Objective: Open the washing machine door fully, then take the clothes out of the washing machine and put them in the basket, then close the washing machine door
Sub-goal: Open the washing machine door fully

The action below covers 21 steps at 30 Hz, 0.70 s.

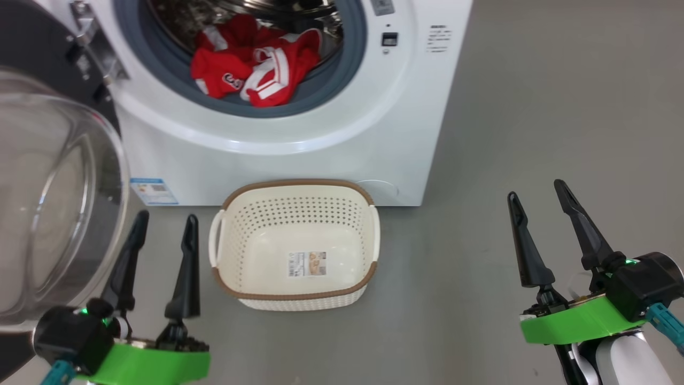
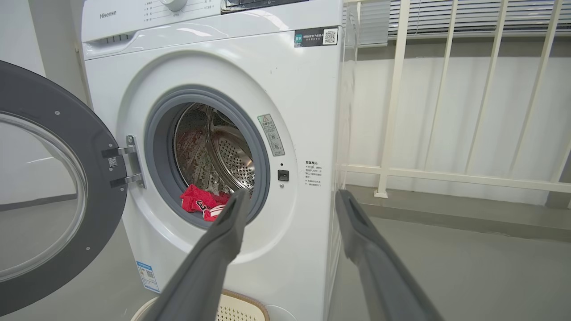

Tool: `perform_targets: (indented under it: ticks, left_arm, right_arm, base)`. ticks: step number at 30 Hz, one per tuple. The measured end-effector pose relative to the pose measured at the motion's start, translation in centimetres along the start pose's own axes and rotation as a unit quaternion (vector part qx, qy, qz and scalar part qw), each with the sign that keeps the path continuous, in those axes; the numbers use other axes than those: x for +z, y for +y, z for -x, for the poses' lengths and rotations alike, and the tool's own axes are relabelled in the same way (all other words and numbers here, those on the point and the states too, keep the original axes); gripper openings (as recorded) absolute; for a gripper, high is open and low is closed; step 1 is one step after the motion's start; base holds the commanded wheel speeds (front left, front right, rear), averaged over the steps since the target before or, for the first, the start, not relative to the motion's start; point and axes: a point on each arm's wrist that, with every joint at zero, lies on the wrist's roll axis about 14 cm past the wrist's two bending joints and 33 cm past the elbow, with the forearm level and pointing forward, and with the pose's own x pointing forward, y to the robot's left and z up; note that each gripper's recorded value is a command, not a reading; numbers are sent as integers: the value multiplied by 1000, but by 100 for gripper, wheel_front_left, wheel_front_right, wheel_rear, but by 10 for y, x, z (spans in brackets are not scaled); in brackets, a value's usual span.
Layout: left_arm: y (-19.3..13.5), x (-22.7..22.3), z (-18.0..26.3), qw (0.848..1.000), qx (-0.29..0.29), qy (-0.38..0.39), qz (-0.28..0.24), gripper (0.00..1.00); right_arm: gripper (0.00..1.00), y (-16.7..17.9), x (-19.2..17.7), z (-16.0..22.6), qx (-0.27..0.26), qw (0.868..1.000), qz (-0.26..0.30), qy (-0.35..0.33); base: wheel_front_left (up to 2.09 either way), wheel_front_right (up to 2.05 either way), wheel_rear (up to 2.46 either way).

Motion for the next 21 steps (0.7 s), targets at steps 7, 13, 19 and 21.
perform_targets:
  ticks: [7,13,19,21]
  left_arm:
    - [-9,-18,9,1000,-9,27,8,100]
    - [-16,-23,15,999,-19,37,15,100]
    - [-20,-20,23,999,-27,38,15,100]
    - [-19,-20,28,999,-29,40,11,100]
  right_arm:
    - [100,-21,9,18,-34,999,10,-5]
    - [100,-32,18,31,-53,998,17,-12]
    - [100,-36,21,49,-66,998,20,-10]
    - [100,-37,22,55,-70,997,20,-10]
  base:
    - [0,0,0]
    - [0,0,0]
    - [0,0,0]
    - [0,0,0]
